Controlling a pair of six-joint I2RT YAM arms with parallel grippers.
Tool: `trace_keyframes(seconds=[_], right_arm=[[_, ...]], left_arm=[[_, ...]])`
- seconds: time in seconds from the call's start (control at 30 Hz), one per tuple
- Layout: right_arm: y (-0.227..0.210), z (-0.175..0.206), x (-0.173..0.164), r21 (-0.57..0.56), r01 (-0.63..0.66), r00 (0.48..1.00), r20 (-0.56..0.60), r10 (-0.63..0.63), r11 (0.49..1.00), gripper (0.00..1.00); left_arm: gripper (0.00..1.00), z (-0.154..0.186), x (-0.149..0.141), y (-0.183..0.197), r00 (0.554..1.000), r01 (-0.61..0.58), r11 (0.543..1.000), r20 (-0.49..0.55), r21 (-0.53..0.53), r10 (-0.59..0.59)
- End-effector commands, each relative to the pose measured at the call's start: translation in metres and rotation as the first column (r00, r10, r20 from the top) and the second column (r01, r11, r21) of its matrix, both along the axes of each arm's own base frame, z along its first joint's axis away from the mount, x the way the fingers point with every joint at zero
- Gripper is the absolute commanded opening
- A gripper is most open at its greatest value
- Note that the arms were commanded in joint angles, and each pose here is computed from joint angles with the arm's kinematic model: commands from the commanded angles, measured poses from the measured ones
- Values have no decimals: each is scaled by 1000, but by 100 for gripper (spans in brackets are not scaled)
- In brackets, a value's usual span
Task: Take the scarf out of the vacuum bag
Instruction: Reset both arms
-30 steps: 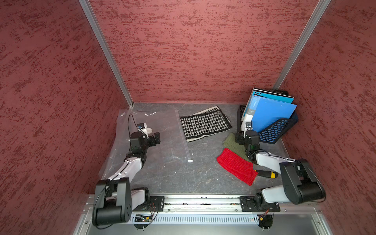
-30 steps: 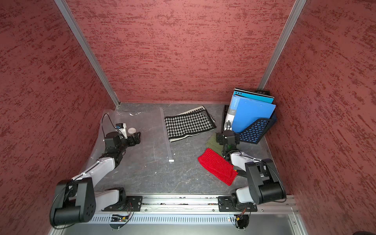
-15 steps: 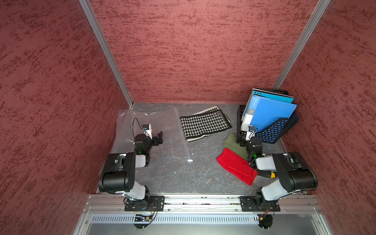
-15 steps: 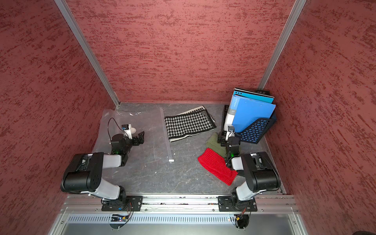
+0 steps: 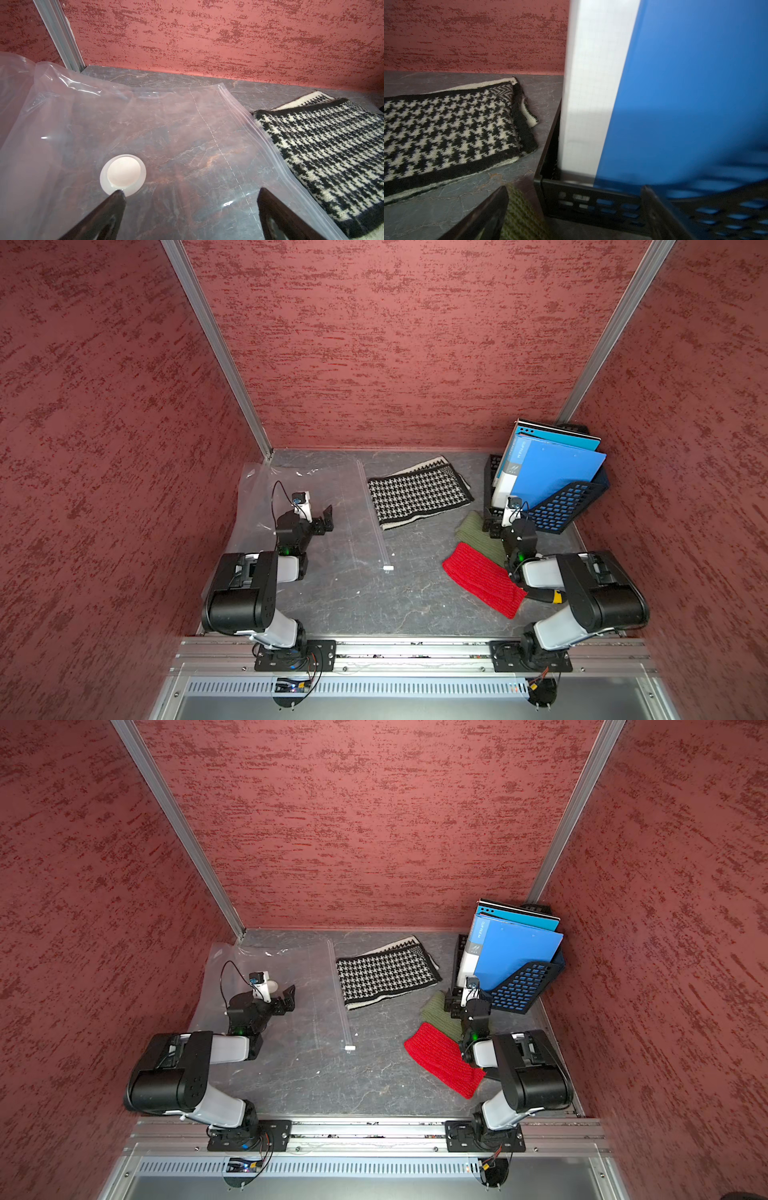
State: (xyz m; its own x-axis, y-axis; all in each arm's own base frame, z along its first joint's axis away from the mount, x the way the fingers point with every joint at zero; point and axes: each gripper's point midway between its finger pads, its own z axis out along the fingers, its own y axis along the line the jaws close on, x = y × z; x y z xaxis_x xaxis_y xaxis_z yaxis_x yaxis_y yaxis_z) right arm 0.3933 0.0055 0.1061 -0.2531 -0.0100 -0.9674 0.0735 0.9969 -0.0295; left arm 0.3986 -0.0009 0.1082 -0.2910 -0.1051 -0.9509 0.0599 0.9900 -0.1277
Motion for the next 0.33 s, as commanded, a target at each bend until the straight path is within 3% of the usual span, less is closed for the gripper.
trace_keyframes(seconds=[0.0,0.3], right_arm=[[2,14,5,-1,-14,999,47,14,1000,99],[2,14,5,0,-14,999,44,14,1000,99]], left_arm=[[100,8,3,0,1000,3,1000,28,17,-3],[100,9,3,0,999,7,1000,32,11,-7]])
